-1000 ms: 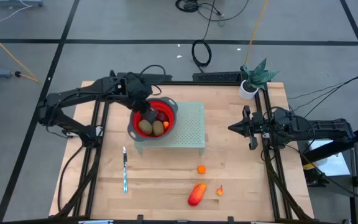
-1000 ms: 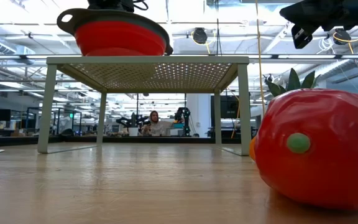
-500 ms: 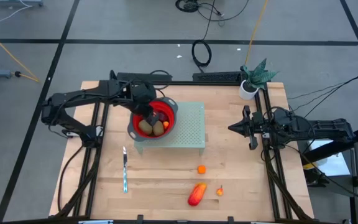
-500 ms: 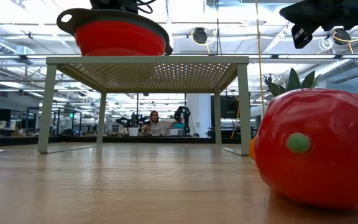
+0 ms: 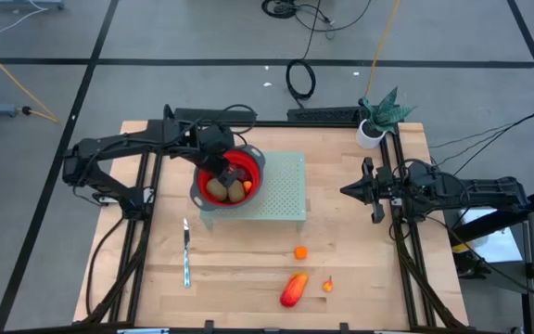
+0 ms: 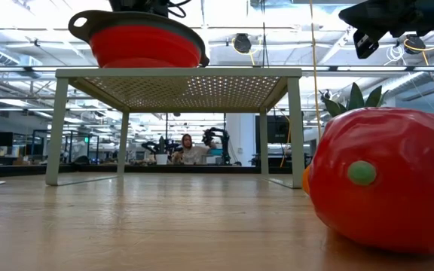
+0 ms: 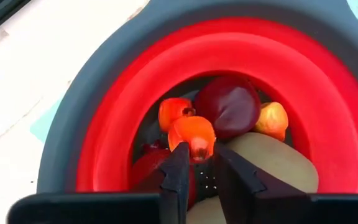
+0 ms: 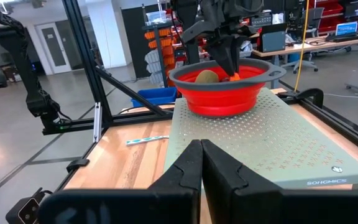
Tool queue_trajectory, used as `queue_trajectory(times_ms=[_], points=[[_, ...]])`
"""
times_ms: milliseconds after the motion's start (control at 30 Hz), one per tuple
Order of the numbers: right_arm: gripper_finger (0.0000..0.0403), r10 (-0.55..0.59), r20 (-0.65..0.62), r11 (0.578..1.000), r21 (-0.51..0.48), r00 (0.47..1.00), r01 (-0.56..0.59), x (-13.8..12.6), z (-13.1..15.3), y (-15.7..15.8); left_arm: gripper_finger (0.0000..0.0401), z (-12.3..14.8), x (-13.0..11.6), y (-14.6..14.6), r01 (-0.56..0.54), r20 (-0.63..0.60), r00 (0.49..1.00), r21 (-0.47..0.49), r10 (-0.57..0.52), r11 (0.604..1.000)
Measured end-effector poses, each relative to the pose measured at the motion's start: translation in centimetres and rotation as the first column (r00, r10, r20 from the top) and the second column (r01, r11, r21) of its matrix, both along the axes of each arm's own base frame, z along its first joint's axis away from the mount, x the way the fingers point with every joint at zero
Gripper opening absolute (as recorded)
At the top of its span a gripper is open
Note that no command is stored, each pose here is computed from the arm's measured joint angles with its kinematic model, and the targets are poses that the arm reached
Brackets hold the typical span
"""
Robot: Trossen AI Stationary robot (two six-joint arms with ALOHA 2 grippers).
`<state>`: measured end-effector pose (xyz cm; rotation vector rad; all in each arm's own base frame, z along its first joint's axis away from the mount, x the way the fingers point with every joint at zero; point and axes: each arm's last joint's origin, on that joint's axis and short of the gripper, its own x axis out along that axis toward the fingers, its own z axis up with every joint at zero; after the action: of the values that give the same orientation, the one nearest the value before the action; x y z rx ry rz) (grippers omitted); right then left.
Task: Pick & Place Fruit
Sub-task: Put the right peach into the strainer bowl on the shelf, then put the orange into the strainer bowl on the shelf
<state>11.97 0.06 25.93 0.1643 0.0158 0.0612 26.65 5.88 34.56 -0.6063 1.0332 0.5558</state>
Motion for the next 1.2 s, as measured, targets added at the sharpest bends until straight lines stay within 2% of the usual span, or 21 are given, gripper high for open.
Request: queue_trajectory(times_ms=[233,367,533,600,800,1000,1200], points=[[0.0000,0.000,0.000,1.000,0.000,1.000,0.000,0.0,0.0,0.0,0.0107,0.2,-0.3,0.0,0.007,0.014,1.000,-0.018,-0.007,1.000],[0.0000,0.000,0.001,1.000,0.000,1.000,0.000,0.0,0.0,0.0,0.0121,1.3,-1.4,-0.2,0.024,0.067,0.998,-0.055,-0.020,0.998],[0.0000,0.000,0.009,1.000,0.006,1.000,0.000,0.1,0.1,0.0,0.0124,3.3,-3.6,-0.9,0.032,0.154,0.988,-0.046,-0.024,0.998],[0.0000,0.000,0.013,1.000,0.006,1.000,0.000,0.1,0.1,0.0,0.0122,4.1,-4.7,-1.3,0.030,0.184,0.982,-0.013,-0.027,0.999],[0.0000,0.000,0.013,1.000,0.007,1.000,0.000,0.0,0.1,0.0,0.0104,6.1,-7.8,-2.5,0.051,0.226,0.970,0.177,-0.091,0.983],[0.0000,0.003,0.013,1.000,0.007,1.000,-0.003,0.0,0.1,0.0,0.0079,7.5,-10.5,-3.4,0.048,0.288,0.950,0.233,-0.116,0.971],[0.0000,0.004,0.012,1.000,0.007,1.000,-0.004,0.0,0.1,0.0,0.0047,8.0,-12.2,-3.9,0.108,0.270,0.942,0.324,-0.201,0.940]])
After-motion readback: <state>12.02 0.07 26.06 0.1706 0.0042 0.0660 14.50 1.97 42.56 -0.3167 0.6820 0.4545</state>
